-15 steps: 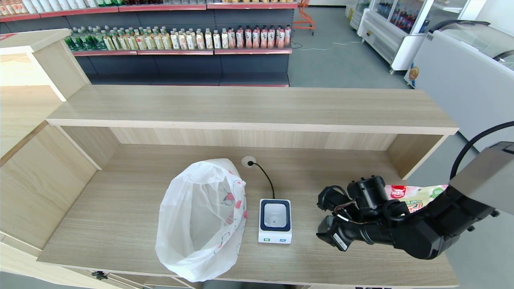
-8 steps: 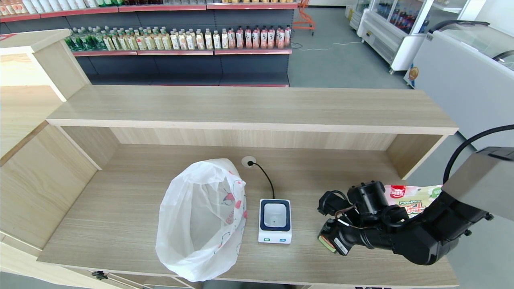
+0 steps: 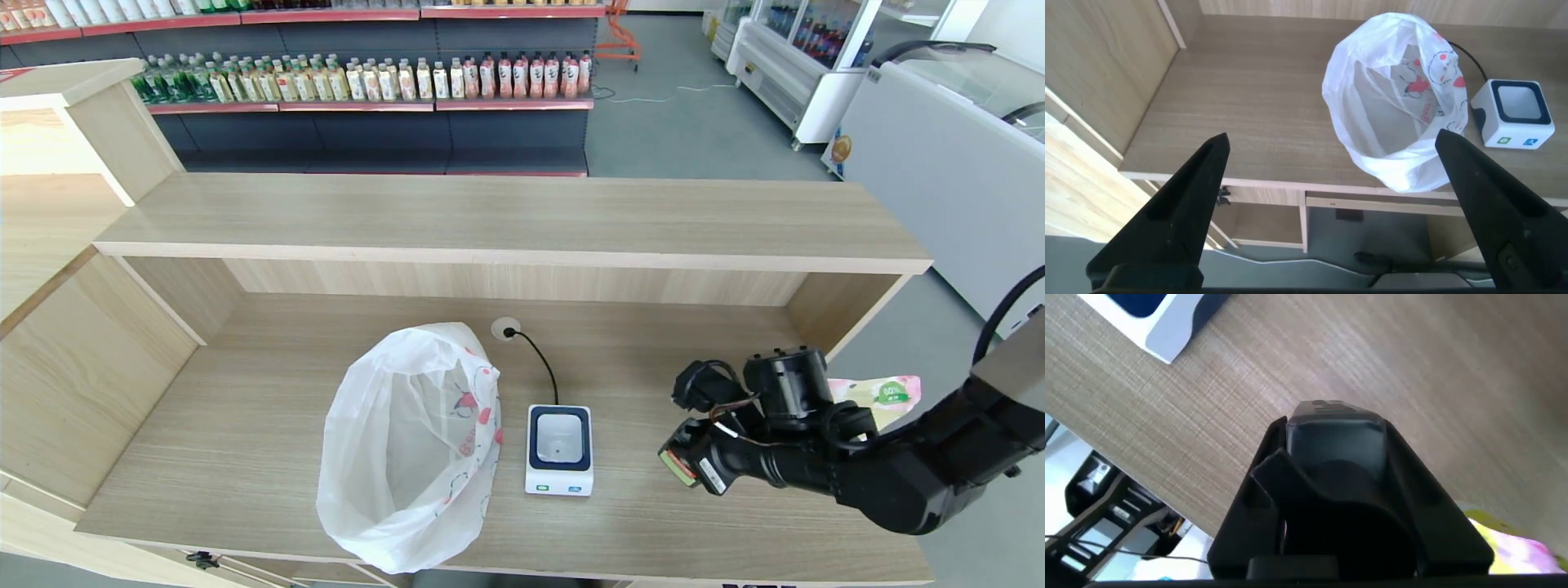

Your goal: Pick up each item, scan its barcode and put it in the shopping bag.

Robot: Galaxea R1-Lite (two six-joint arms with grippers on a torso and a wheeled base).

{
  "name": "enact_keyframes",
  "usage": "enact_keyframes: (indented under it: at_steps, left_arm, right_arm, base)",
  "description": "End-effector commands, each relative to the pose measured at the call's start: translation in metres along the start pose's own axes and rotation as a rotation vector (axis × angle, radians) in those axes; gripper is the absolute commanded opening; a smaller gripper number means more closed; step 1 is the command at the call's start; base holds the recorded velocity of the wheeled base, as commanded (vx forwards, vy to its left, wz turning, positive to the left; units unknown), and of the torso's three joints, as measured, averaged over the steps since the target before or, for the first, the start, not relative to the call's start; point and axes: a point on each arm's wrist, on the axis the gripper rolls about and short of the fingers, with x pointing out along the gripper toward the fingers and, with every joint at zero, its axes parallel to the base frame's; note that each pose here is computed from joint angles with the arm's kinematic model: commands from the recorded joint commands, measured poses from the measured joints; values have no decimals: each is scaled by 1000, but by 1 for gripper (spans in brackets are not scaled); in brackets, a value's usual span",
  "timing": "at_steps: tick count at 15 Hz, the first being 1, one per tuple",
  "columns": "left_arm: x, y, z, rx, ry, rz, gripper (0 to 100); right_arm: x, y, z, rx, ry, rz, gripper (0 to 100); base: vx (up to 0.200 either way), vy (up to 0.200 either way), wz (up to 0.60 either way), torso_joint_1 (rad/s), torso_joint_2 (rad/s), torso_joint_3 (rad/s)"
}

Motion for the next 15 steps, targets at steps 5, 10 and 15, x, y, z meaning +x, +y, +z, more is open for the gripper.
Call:
enact_keyframes:
  at_steps: [5,10,15]
  left_arm:
    - [0,0,0,0,0,0,100]
    - [0,0,0,0,0,0,100]
    - [0,0,0,0,0,0,100]
  right_arm:
    - [-102,-28,20,-17,-253,-191,0]
    - [-114,-14,52,-226,-583,-126,0]
    - [-105,-19,40,-978,-922,3,0]
  base:
    - [0,0,0,0,0,0]
    - [0,0,0,0,0,0]
    - [0,0,0,0,0,0]
